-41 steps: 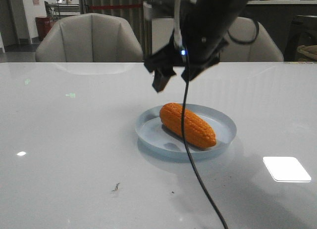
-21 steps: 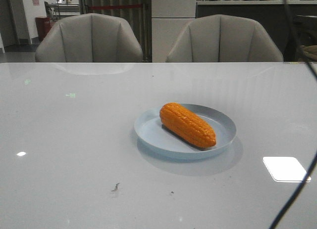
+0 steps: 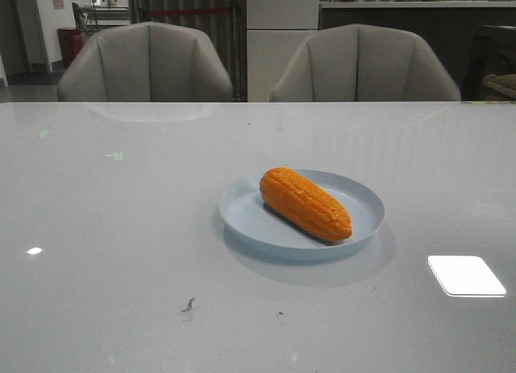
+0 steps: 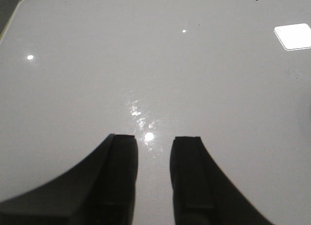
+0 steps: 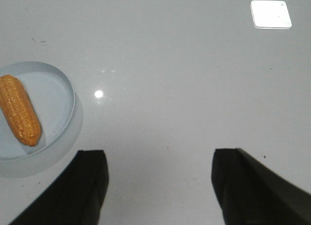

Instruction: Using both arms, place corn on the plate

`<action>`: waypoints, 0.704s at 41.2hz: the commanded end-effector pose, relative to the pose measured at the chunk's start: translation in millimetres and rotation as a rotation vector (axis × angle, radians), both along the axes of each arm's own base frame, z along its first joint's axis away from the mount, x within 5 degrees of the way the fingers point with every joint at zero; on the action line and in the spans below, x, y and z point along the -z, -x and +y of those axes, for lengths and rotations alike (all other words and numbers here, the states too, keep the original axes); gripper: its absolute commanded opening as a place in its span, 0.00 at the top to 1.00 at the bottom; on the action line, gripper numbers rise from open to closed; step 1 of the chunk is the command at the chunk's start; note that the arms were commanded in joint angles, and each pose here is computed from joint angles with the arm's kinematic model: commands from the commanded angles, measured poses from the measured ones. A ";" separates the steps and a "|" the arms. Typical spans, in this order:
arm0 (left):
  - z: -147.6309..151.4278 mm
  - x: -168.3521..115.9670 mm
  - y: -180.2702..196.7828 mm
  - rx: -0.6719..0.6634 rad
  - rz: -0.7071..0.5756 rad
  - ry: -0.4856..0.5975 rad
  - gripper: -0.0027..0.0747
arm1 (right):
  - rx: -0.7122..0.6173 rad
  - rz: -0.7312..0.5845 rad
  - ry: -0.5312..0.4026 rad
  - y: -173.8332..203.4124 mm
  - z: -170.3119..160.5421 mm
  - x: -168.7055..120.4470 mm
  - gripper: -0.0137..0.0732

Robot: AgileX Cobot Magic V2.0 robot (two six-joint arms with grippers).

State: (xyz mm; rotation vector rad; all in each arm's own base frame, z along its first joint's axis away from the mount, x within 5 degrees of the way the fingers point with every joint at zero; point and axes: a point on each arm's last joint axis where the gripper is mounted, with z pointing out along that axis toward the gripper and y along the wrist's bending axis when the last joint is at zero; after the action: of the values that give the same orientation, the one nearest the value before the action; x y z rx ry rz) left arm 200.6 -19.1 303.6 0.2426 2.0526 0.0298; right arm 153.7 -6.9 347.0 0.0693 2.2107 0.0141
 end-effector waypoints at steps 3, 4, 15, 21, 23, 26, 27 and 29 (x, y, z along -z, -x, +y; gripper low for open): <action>-0.8 -19.4 -1.6 -0.002 -0.123 0.026 0.62 | 0.001 -0.105 0.006 12.2 0.5 -6.0 0.20; -0.8 -19.4 -1.6 -0.002 -0.123 0.026 0.62 | 0.001 -0.103 0.006 13.7 0.6 -5.1 0.20; -0.8 -19.4 -1.6 -0.002 -0.123 0.026 0.65 | -0.002 -0.097 -0.020 14.8 2.2 -3.7 0.20; -0.8 -19.4 -1.6 -0.002 -0.123 0.026 0.76 | -0.002 -0.096 -0.020 14.9 2.2 -3.6 0.20; -0.8 -19.4 -1.6 -0.002 -0.123 0.026 0.80 | -0.002 -0.096 -0.020 14.9 2.2 -3.6 0.20; -0.8 -19.4 -1.6 -0.002 -0.123 0.026 0.85 | -0.002 -0.096 -0.020 14.9 2.2 -3.6 0.20; -0.8 -19.4 -1.6 -0.002 -0.123 0.026 0.84 | -0.002 -0.096 -0.020 14.9 2.2 -3.6 0.20; -0.8 -19.4 -1.6 -0.002 -0.123 0.026 0.84 | -0.002 -0.096 -0.020 14.9 2.2 -3.6 0.20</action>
State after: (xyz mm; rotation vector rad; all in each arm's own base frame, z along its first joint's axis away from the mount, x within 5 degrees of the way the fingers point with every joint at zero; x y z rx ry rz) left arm 200.6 -19.1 303.6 0.2426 2.0526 0.0298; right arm 136.4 -3.9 336.3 0.0763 2.2132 0.0455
